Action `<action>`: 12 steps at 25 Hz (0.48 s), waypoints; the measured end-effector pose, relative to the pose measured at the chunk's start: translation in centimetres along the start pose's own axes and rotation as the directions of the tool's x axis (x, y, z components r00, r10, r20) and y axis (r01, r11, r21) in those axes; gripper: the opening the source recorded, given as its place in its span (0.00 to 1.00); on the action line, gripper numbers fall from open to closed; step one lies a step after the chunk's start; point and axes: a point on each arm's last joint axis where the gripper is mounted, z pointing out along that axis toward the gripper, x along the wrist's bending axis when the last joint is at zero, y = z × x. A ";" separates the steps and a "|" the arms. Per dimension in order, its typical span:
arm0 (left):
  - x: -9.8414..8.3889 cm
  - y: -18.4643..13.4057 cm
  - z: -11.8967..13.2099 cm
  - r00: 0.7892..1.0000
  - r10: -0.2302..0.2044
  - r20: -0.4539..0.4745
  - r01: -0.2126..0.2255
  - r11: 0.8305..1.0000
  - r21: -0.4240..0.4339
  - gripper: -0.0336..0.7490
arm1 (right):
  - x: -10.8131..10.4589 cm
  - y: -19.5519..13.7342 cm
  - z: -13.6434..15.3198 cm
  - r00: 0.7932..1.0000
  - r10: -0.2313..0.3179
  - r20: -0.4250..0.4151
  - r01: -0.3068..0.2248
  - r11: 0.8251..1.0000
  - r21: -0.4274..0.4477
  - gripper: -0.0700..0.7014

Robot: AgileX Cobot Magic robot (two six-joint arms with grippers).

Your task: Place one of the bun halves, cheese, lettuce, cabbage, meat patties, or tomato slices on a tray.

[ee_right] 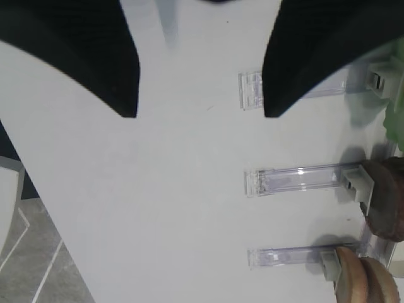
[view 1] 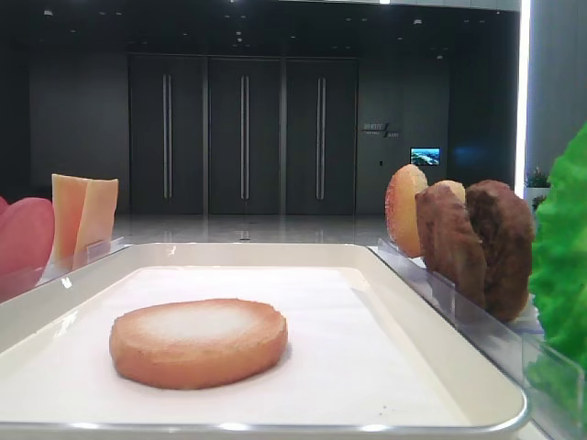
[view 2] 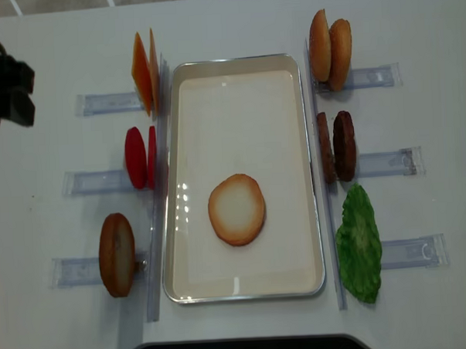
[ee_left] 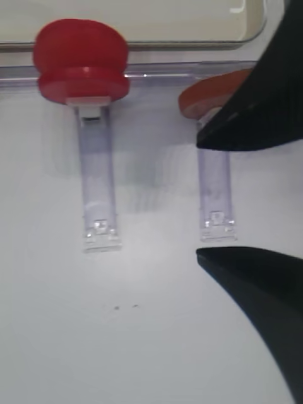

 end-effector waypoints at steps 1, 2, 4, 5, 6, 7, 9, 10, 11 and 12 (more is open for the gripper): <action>-0.1 -1.1 0.0 1.000 0.001 0.003 -0.001 1.000 0.006 0.52 | 0.0 0.0 0.0 1.000 0.000 0.000 0.000 1.000 0.000 0.62; -0.1 -2.1 -0.3 1.000 -0.001 0.005 0.001 1.000 0.002 0.52 | 0.0 0.0 0.0 1.000 0.000 0.000 0.000 1.000 0.000 0.62; -0.1 -4.6 -0.7 1.000 -0.001 0.005 0.002 1.000 -0.009 0.51 | 0.0 0.0 0.0 1.000 0.000 0.000 0.000 1.000 0.000 0.62; -0.2 -5.7 -1.0 1.000 -0.003 0.007 0.003 1.000 -0.019 0.50 | 0.0 0.0 0.0 1.000 0.000 0.000 0.000 1.000 0.000 0.62; -0.2 -7.1 -1.3 1.000 -0.005 0.009 0.005 0.999 -0.035 0.50 | 0.0 0.0 0.0 1.000 0.000 0.000 0.000 1.000 0.000 0.62; -0.3 -8.4 -1.6 1.000 -0.007 0.014 0.008 0.999 -0.054 0.50 | 0.0 0.0 0.0 1.000 0.000 0.000 0.000 1.000 0.000 0.62; -0.4 -10.8 -2.0 1.000 -0.011 0.020 0.013 0.995 -0.102 0.50 | 0.0 0.0 0.0 1.000 0.000 0.000 0.000 1.000 0.000 0.62; -0.5 -12.0 -2.1 1.000 -0.012 0.021 0.015 0.992 -0.128 0.50 | 0.0 0.0 0.0 1.000 0.000 0.000 0.000 1.000 0.000 0.62; -0.5 -13.3 -2.1 1.000 -0.013 0.022 0.017 0.987 -0.157 0.50 | 0.0 0.0 0.0 1.000 0.000 0.000 0.000 1.000 0.000 0.62; -0.6 -14.5 -2.2 1.000 -0.015 0.022 0.018 0.983 -0.183 0.50 | 0.0 0.0 0.0 1.000 0.000 0.000 0.000 1.000 0.000 0.62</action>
